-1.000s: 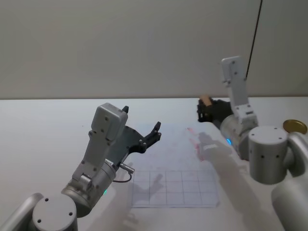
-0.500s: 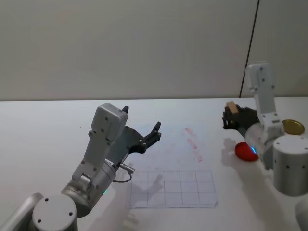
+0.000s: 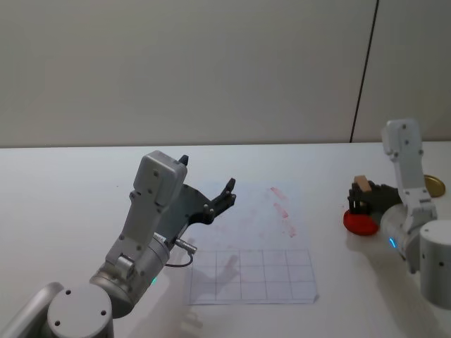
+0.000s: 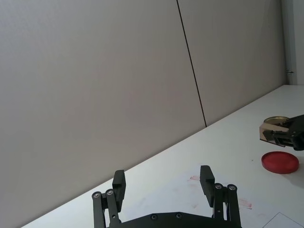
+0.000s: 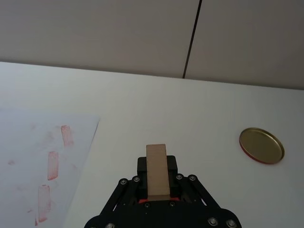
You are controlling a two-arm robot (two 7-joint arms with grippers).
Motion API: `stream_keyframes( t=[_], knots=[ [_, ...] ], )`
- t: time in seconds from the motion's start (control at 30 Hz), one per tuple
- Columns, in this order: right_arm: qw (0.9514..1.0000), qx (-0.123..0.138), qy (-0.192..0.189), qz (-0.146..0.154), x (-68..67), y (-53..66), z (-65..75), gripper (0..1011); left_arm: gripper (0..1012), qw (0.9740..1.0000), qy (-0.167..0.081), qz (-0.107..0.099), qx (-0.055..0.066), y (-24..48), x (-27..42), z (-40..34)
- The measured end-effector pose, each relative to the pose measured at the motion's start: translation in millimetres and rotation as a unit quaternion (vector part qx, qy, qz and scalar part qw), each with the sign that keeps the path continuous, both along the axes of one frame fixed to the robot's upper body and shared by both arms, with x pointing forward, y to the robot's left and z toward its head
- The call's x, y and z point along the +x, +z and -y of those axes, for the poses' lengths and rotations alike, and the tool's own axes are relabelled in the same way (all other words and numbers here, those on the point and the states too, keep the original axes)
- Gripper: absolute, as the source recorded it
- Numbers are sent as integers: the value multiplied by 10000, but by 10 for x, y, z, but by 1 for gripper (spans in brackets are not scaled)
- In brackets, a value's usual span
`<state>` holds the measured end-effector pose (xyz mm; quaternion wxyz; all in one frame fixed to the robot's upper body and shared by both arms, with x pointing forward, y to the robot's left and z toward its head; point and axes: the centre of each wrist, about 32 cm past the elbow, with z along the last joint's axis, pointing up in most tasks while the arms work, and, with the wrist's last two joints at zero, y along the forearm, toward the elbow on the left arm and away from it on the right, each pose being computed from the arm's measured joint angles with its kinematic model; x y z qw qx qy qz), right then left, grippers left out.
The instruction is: Use the one hand to pick up the stamp and affix it onto the A4 paper.
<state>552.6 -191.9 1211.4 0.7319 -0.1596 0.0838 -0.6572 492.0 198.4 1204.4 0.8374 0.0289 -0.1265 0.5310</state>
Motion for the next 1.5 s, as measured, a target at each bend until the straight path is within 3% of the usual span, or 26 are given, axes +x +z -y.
stream_keyframes(
  t=[0.63, 1.07, 1.3, 1.5],
  knots=[
    [9991, 86, -39, -402, 58, -271, 111, 229, 993, 10000, 0, 0, 0, 0, 0, 0],
    [9995, 151, 53, -255, 67, -298, 106, 624, 993, 10000, 0, 0, 0, 0, 0, 0],
    [9998, 119, 113, 126, -13, -220, 91, 860, 993, 10000, 0, 0, 0, 0, 0, 0],
    [9985, 65, 156, 514, -118, -144, 92, 1000, 993, 10000, 0, 0, 0, 0, 0, 0]
  ],
)
